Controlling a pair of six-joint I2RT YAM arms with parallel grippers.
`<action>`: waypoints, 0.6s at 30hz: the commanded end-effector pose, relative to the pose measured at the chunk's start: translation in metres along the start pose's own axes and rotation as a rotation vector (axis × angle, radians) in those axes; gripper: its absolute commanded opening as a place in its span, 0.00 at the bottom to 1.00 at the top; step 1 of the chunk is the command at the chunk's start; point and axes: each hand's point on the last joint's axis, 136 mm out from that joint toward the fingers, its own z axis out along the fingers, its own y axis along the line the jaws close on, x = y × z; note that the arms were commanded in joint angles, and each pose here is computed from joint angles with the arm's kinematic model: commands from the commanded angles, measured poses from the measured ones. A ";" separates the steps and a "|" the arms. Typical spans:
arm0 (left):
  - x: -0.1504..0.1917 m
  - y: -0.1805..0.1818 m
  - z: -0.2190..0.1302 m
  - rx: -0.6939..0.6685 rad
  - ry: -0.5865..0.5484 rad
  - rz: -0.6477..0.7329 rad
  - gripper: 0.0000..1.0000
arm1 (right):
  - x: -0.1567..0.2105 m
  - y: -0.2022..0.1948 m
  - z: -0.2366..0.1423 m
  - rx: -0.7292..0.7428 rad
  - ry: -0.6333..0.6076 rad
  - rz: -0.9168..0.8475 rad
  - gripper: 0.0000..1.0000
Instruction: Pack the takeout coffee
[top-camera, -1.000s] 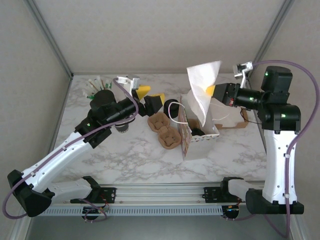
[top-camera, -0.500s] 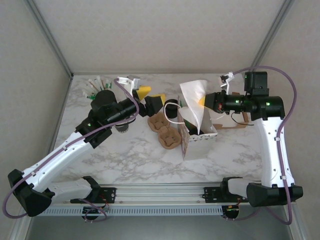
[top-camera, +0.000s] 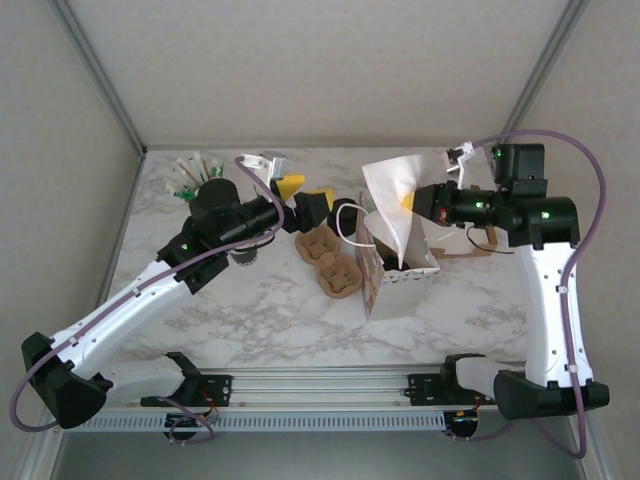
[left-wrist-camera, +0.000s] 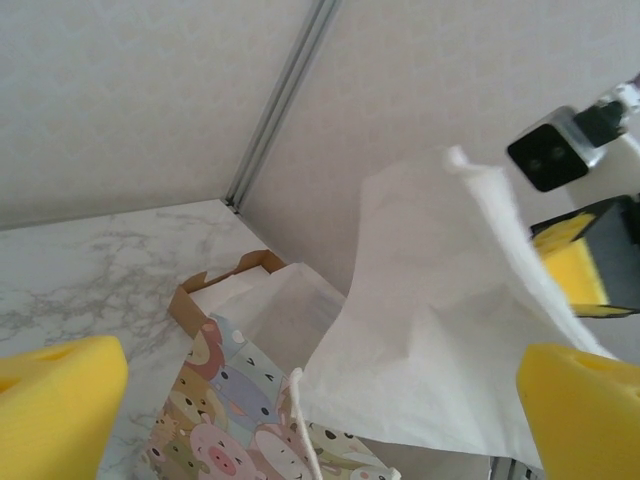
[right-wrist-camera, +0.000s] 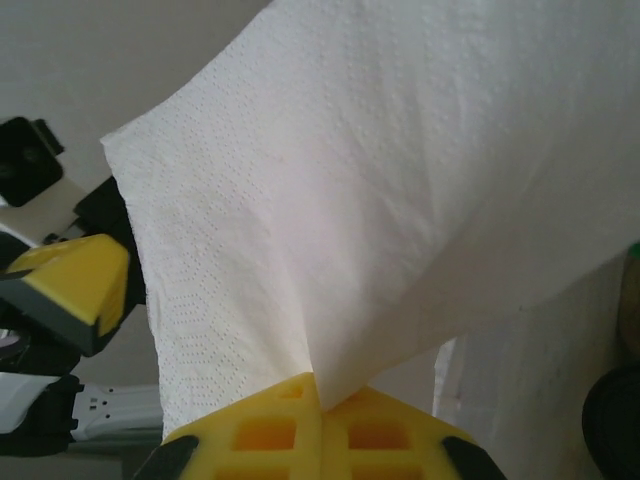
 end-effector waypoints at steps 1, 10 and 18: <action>-0.003 -0.002 0.002 -0.003 -0.020 0.008 1.00 | -0.007 0.019 -0.012 -0.013 -0.055 -0.059 0.00; 0.032 0.011 0.016 -0.026 0.113 -0.054 0.94 | -0.003 0.021 -0.020 0.018 -0.071 -0.078 0.00; 0.072 0.012 0.028 0.015 0.253 -0.127 0.69 | 0.005 0.009 -0.012 0.034 -0.023 -0.048 0.00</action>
